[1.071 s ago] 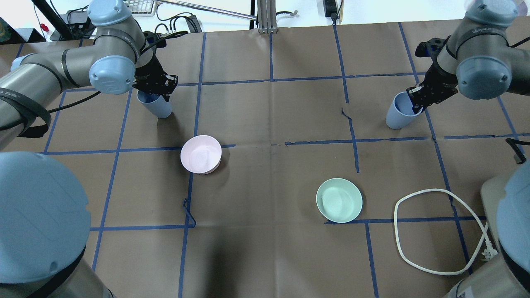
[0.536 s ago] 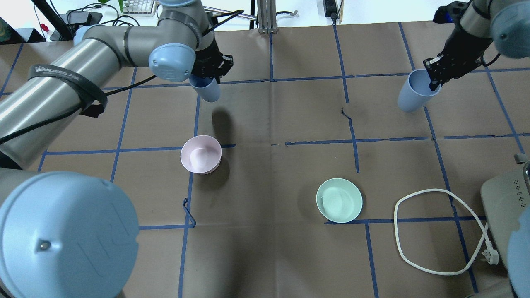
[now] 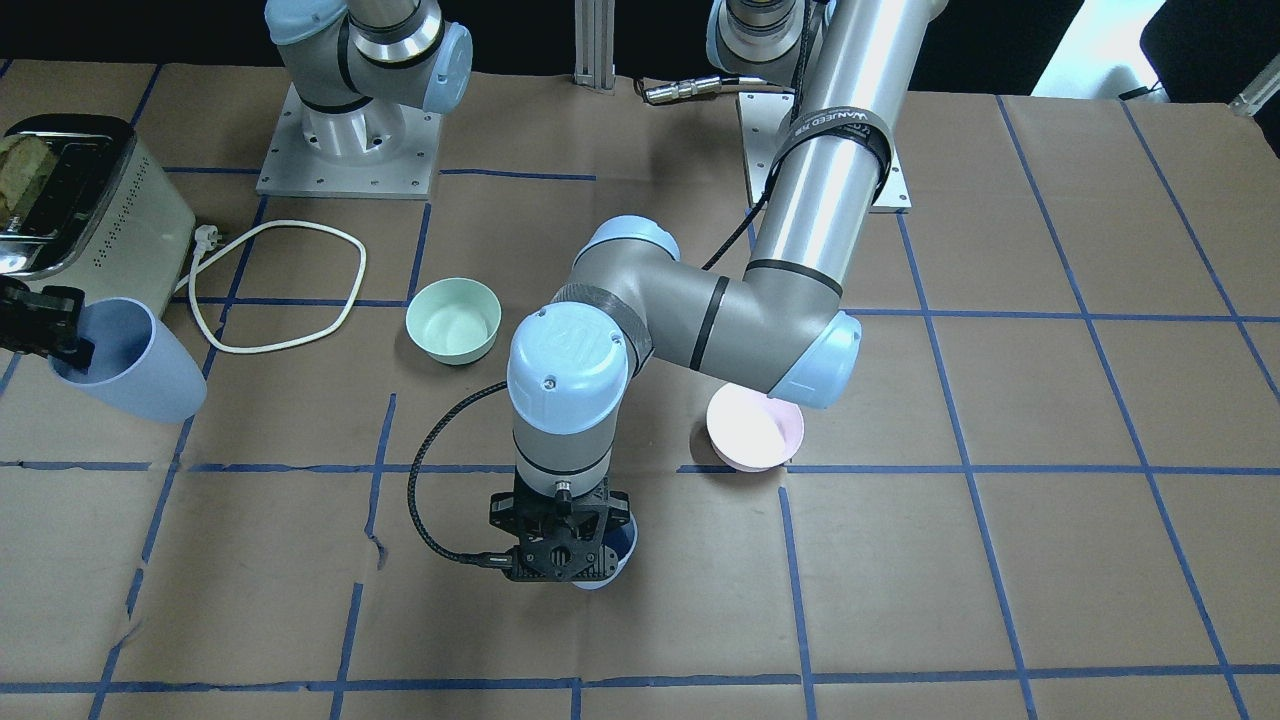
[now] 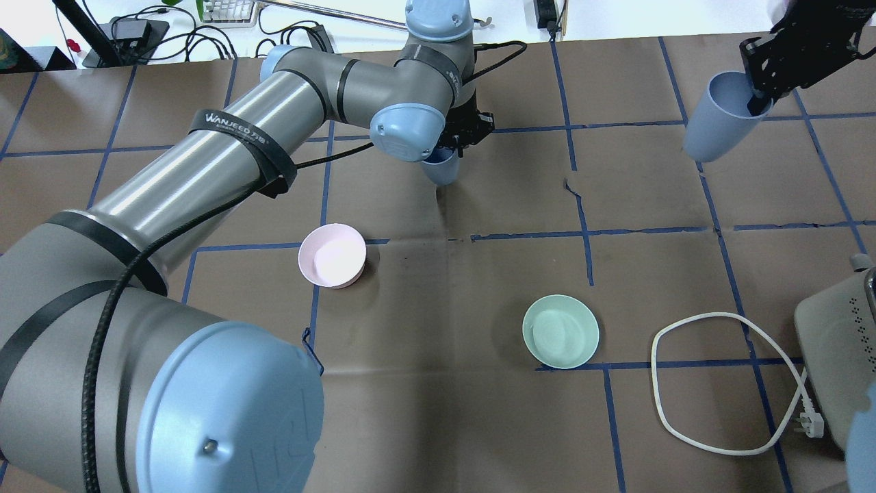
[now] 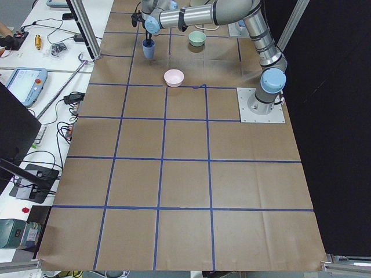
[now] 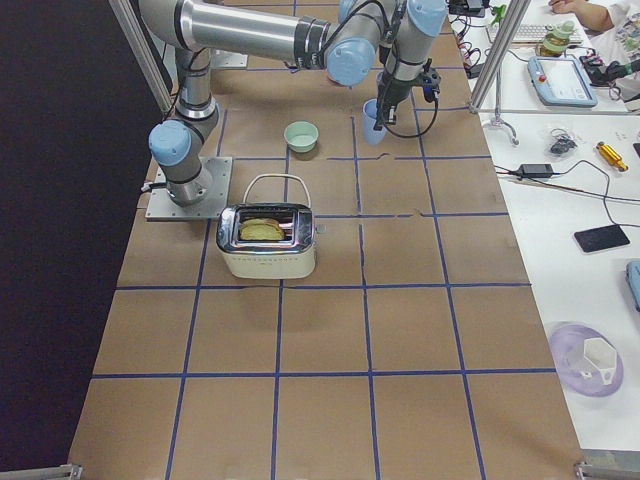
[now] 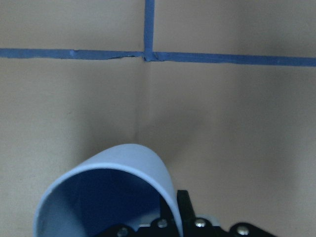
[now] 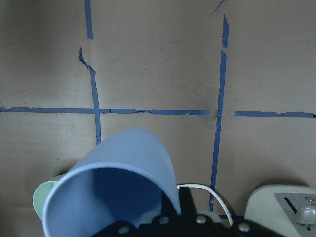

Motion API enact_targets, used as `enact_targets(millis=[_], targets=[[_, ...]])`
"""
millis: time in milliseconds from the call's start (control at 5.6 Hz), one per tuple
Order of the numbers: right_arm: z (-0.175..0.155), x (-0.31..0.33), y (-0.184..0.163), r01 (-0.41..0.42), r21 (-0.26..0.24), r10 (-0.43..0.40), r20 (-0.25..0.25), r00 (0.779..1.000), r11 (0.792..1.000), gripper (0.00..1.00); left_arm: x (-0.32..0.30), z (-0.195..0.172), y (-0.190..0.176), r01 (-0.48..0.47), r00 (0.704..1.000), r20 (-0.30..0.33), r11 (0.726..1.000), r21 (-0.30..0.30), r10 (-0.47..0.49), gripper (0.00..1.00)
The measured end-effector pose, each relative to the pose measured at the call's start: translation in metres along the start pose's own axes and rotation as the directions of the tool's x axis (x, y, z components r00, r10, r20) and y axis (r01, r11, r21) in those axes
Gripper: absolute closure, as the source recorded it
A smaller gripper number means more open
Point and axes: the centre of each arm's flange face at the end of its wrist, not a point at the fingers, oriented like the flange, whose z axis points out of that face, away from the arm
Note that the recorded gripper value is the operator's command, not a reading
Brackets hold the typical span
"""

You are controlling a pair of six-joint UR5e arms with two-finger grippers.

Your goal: Stack blue cups with both arms

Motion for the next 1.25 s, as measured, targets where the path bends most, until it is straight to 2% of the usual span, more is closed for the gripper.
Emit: enact_targets(millis=[179,536,714,1071,1250], targets=[[0.000,0.000,-0.001,-0.005,-0.003,0.005,0.002,1.000,1.000,0.92,0.000,0.009,0.006,-0.013,1.000,0.012,1.000,-0.013,0.013,0.03],[0.002,0.000,-0.003,-0.014,-0.004,0.014,0.004,1.000,1.000,0.92,0.000,0.007,0.011,-0.028,1.000,0.001,1.000,0.009,0.028,0.02],[0.002,-0.001,-0.003,-0.014,-0.001,0.014,0.003,1.000,1.000,0.92,0.000,-0.017,0.011,-0.026,0.999,-0.019,0.999,0.031,0.027,0.03],[0.000,-0.019,-0.008,-0.025,0.021,0.025,-0.007,1.000,0.999,0.92,-0.040,-0.103,0.012,0.026,0.999,-0.045,0.999,0.033,-0.025,0.02],[-0.004,-0.050,-0.011,-0.048,0.042,0.049,-0.014,0.999,0.998,0.92,-0.084,-0.146,0.016,0.035,0.999,-0.029,0.999,0.003,-0.035,0.02]])
